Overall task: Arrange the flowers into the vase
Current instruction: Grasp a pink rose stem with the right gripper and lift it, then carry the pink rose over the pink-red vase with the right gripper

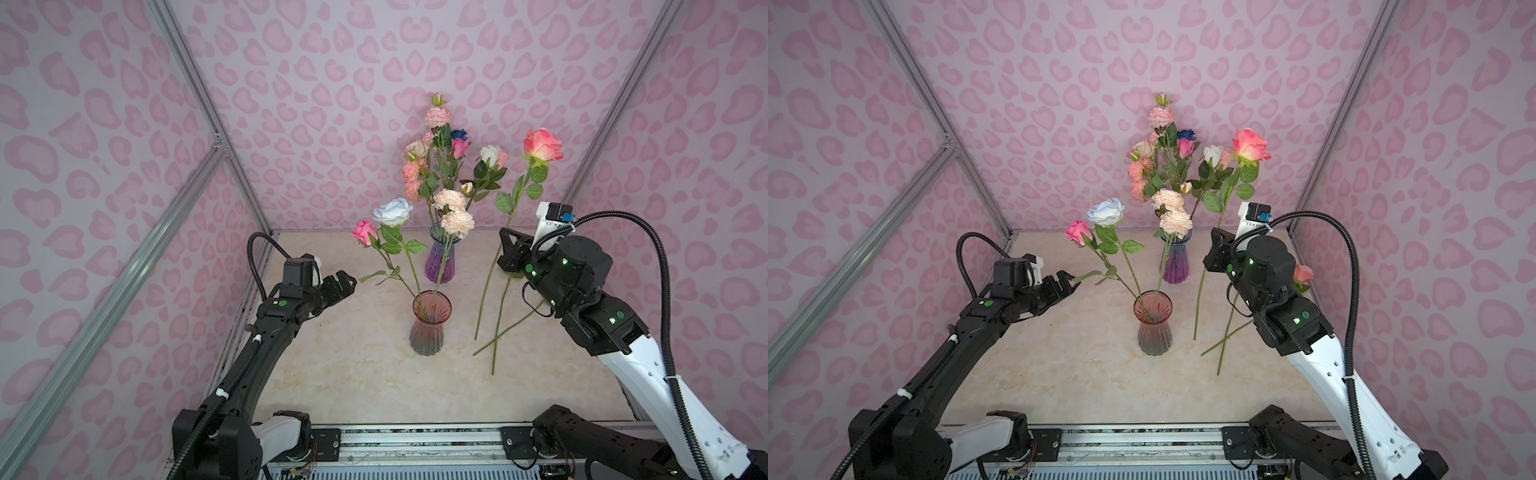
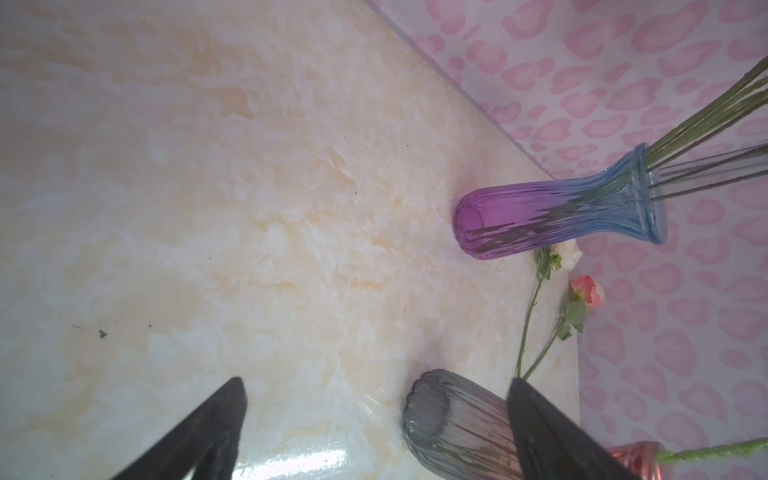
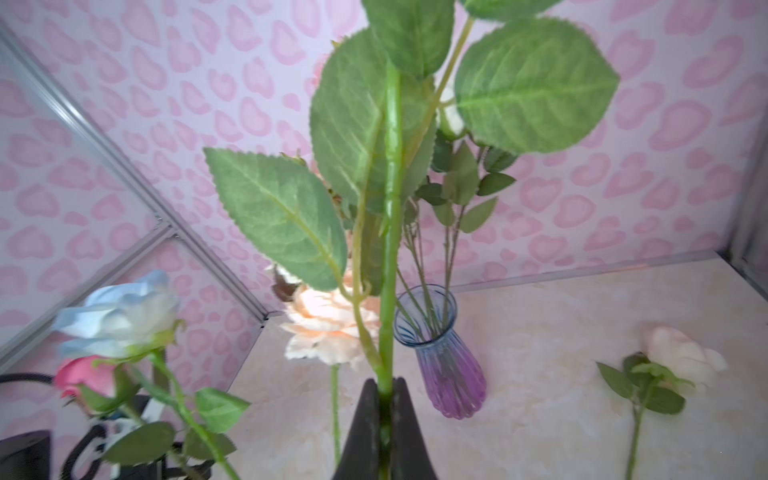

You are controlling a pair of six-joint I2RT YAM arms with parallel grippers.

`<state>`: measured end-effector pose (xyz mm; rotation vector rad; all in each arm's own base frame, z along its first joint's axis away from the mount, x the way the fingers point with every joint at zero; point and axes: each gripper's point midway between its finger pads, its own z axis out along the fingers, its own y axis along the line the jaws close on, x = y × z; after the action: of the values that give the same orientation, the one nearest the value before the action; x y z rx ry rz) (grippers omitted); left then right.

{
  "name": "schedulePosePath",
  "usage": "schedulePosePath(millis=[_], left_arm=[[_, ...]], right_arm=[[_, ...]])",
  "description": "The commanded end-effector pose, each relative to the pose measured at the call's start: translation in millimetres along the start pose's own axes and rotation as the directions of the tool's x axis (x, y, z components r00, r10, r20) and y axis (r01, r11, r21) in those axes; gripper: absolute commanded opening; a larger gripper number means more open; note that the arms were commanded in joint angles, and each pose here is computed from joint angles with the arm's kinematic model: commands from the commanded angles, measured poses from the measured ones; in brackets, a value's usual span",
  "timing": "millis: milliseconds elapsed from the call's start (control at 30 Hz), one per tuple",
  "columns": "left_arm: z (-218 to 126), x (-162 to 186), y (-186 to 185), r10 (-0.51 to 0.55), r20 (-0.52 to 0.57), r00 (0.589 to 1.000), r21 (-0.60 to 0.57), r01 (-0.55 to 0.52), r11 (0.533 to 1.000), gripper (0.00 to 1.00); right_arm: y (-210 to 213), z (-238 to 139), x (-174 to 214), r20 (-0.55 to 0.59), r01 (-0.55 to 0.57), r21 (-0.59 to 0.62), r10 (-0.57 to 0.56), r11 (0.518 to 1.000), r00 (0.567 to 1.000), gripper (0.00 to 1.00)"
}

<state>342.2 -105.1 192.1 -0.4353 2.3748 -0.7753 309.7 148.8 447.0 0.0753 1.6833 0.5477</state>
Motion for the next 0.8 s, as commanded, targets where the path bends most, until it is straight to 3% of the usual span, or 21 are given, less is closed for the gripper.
schedulePosePath(millis=[0, 133, 367, 600, 767], left_arm=[[6.2, 3.2, -15.4, -0.001, -0.056, 0.998, 0.081, 0.006, 0.997, 1.0], [9.2, 4.5, -12.5, -0.002, -0.066, 0.998, 0.07, 0.007, 0.998, 1.0], [9.0, 3.8, -12.6, -0.001, -0.063, 0.998, 0.069, 0.006, 0.998, 1.0], [5.6, 1.9, -13.2, 0.006, -0.048, 0.999, 0.066, -0.003, 0.998, 1.0], [3.6, 1.2, -13.7, 0.011, -0.041, 0.999, 0.066, -0.008, 0.998, 1.0]], right_arm=[[32.7, -4.0, -24.8, 0.129, 0.068, -0.051, -0.061, 0.996, 0.99, 0.0], [73.7, -9.4, -37.7, 0.181, 0.137, -0.121, -0.114, 0.983, 0.977, 0.0], [114.3, -5.7, -68.5, 0.266, 0.169, -0.193, -0.114, 0.967, 0.957, 0.0], [127.6, 27.6, -35.1, 0.235, 0.207, -0.219, -0.155, 0.953, 0.96, 0.0], [115.2, 42.1, 24.1, 0.129, 0.213, -0.221, -0.188, 0.952, 0.974, 0.0]])
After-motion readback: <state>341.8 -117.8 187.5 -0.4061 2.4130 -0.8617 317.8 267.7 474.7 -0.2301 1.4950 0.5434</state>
